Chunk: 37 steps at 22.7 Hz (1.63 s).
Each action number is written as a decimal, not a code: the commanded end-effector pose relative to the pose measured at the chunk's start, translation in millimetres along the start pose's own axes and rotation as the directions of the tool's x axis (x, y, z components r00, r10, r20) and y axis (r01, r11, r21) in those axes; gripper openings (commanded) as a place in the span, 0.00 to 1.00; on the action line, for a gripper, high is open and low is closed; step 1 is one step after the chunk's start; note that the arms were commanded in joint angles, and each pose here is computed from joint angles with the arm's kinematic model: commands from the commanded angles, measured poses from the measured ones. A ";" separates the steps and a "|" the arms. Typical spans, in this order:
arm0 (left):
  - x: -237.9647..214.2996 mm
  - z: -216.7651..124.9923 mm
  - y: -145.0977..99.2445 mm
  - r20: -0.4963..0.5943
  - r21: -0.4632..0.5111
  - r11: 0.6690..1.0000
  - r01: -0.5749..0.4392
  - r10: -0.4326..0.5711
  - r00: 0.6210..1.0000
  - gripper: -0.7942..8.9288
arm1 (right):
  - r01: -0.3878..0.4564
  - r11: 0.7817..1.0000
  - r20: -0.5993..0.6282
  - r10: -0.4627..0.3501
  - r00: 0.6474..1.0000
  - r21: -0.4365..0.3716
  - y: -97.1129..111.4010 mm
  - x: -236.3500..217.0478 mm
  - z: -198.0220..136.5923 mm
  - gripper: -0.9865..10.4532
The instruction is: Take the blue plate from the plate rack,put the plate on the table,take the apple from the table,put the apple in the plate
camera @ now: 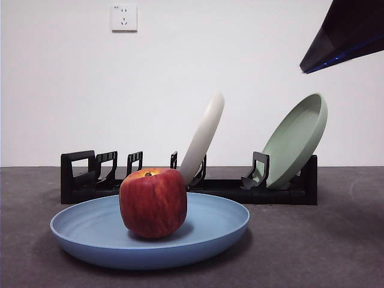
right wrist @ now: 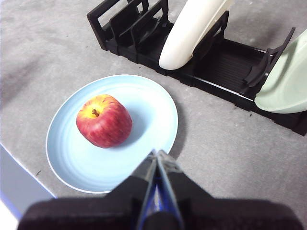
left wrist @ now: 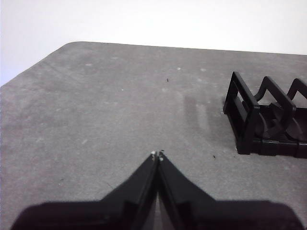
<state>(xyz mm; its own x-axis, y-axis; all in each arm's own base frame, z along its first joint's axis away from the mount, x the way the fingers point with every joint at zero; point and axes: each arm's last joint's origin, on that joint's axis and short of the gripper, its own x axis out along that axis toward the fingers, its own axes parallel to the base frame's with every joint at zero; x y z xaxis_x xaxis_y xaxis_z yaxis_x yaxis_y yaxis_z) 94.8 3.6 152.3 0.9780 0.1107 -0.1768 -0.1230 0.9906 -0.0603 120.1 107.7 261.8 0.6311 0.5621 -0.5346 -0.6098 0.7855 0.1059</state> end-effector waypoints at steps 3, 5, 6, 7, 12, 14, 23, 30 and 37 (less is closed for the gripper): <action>1.2 -3.9 0.4 -0.011 -0.009 1.000 -0.001 0.001 1.000 0.08 | 0.002 1.000 -0.001 -0.002 1.000 0.009 -0.1 -0.3 -0.6 0.08; 1.2 -3.9 0.4 -0.011 -0.009 1.000 -0.001 0.000 1.000 0.08 | 0.004 1.000 -0.001 -0.004 1.000 -0.002 -0.2 -1.6 -1.1 0.08; 1.2 -3.9 0.4 -0.011 -0.009 1.000 -0.001 0.000 1.000 0.08 | 0.037 0.998 0.018 -0.036 0.999 -0.052 -1.6 -4.7 -0.4 0.09; 1.2 -3.9 0.4 -0.011 -0.009 1.000 -0.001 0.001 1.000 0.08 | 0.088 0.993 0.043 -0.085 0.995 -0.084 -4.3 -8.4 0.6 0.09; 1.2 -3.9 0.4 -0.011 -0.009 1.000 -0.001 0.000 1.000 0.08 | 0.232 0.970 0.192 -0.241 0.951 0.064 -39.5 -41.7 2.0 0.09; 1.2 -3.9 0.4 -0.011 -0.009 1.000 -0.001 0.000 1.000 0.08 | 0.329 0.935 0.256 -0.354 0.900 0.135 -52.6 -58.9 -5.4 0.09; 1.2 -3.9 0.4 -0.011 -0.009 1.000 -0.001 0.000 1.000 0.08 | 0.522 0.838 0.513 -0.523 0.680 0.162 -57.8 -78.0 -48.4 0.09; 1.2 -3.9 0.4 -0.011 -0.009 1.000 -0.001 0.000 1.000 0.08 | 0.501 0.845 0.463 -0.527 0.713 0.190 -69.4 -42.3 -88.3 0.09; 1.2 -3.9 0.4 -0.011 -0.009 1.000 -0.001 0.000 1.000 0.08 | 0.475 0.848 0.406 -0.530 0.744 0.237 -76.1 -19.4 -116.6 0.09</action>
<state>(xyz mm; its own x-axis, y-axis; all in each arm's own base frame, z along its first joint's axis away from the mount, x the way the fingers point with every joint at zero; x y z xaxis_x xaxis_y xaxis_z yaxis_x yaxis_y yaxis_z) 94.8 3.6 152.2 0.9780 0.1099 -0.1772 -0.1223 0.9907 -0.0604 98.1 7.0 168.4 0.9857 0.1080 -0.1290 -0.1078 0.9941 0.0085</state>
